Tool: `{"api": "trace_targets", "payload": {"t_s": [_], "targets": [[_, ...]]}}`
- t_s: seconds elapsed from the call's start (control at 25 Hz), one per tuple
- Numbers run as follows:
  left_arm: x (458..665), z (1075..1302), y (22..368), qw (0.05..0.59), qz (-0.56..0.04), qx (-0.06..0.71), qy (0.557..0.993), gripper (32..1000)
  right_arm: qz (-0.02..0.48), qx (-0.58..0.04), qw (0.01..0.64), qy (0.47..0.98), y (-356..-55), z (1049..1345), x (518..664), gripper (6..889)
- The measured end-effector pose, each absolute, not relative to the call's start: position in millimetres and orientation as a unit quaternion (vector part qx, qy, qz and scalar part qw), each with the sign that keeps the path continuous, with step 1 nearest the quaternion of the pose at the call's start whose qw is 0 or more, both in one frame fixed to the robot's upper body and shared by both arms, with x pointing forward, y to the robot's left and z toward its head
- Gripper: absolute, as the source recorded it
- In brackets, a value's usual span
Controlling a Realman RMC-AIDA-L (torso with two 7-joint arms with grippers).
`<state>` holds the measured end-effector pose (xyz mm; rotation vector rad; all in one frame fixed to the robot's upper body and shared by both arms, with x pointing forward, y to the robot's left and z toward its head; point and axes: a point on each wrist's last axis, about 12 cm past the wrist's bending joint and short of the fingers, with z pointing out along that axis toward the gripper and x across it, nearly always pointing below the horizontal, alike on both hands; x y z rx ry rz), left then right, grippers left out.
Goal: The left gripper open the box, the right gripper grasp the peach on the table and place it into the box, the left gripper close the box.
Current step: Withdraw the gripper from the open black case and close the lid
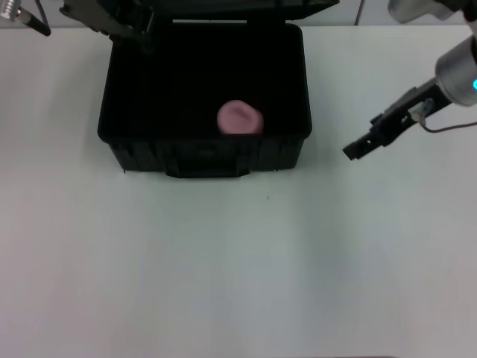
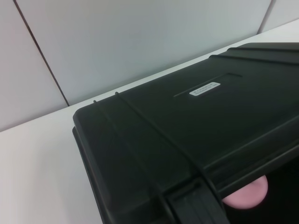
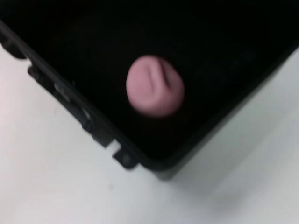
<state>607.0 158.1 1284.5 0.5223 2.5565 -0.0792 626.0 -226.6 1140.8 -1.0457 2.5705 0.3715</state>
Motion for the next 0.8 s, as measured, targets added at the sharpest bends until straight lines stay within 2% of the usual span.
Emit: {"api": "trace_targets", "payload": {"t_s": [0.32,0.8], "targets": [[607,1285,158,0.263,-0.030,0.193,0.945,382,0.107,-0.372,0.105,0.916,-233,1140,616.9,830],[607,1284,158,0.262,-0.029,0.193,0.945,383,0.104,-0.366,0.091,0.920,-236,1139,615.1,830]]}}
